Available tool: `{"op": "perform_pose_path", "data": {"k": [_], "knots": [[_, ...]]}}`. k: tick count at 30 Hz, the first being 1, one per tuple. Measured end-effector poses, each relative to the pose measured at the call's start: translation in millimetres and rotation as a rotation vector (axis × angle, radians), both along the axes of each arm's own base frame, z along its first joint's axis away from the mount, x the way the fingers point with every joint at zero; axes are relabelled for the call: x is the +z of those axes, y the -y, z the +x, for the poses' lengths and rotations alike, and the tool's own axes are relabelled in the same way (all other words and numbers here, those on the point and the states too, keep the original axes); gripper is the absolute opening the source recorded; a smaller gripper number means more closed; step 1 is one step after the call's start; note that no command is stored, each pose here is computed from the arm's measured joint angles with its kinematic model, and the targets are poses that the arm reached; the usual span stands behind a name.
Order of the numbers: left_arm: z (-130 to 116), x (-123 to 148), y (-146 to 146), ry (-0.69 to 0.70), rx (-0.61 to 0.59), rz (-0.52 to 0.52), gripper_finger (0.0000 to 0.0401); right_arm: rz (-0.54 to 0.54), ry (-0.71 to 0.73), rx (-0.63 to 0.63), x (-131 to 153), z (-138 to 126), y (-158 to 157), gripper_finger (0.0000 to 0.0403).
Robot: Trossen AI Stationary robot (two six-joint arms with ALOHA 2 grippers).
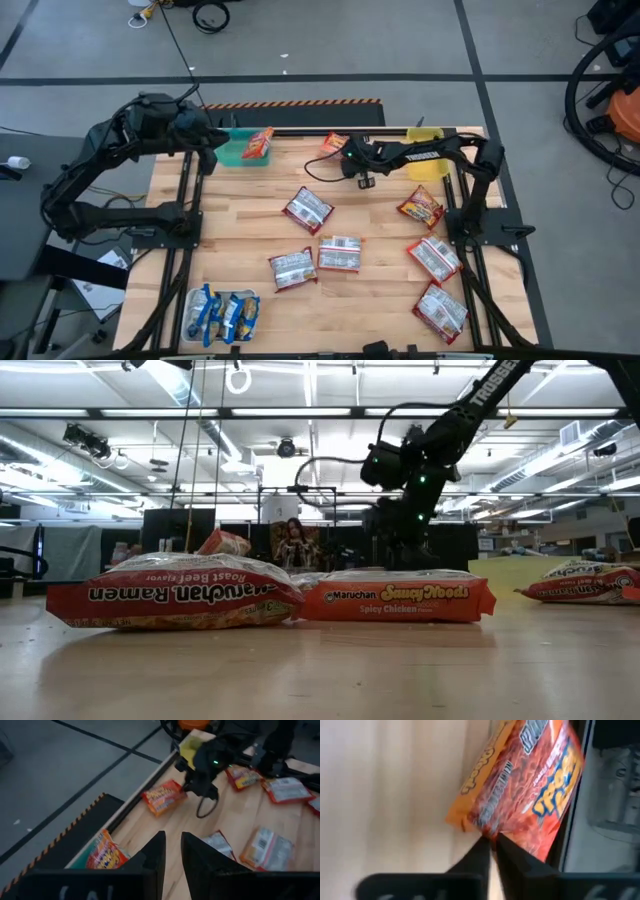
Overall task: Sort Maruchan noodles
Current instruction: Put the orange noodle pack into the green bin
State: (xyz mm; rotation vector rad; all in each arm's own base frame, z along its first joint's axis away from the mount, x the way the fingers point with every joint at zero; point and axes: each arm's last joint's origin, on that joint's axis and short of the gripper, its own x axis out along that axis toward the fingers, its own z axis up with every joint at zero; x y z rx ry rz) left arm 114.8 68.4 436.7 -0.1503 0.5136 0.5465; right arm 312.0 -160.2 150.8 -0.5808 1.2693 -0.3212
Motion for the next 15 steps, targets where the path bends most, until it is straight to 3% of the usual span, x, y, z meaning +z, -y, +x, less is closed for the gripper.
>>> {"op": "perform_pose_path", "data": {"k": [3,7,12,15], "knots": [[4,3,-2,0.03,0.011,0.02,0.0066,0.06,0.095,-0.028,12,2,-9,0.0012],[18,7,-2,0.097,-0.031,0.034,0.0066,0.179,0.192,-0.083,48,5,-23,0.0006],[58,8,5,0.168,-0.152,0.029,0.0067,0.466,0.376,-0.133,106,5,-39,0.0005],[90,-3,11,0.135,-0.223,-0.005,0.0076,0.65,0.477,-0.196,136,1,-45,0.0004]]}}
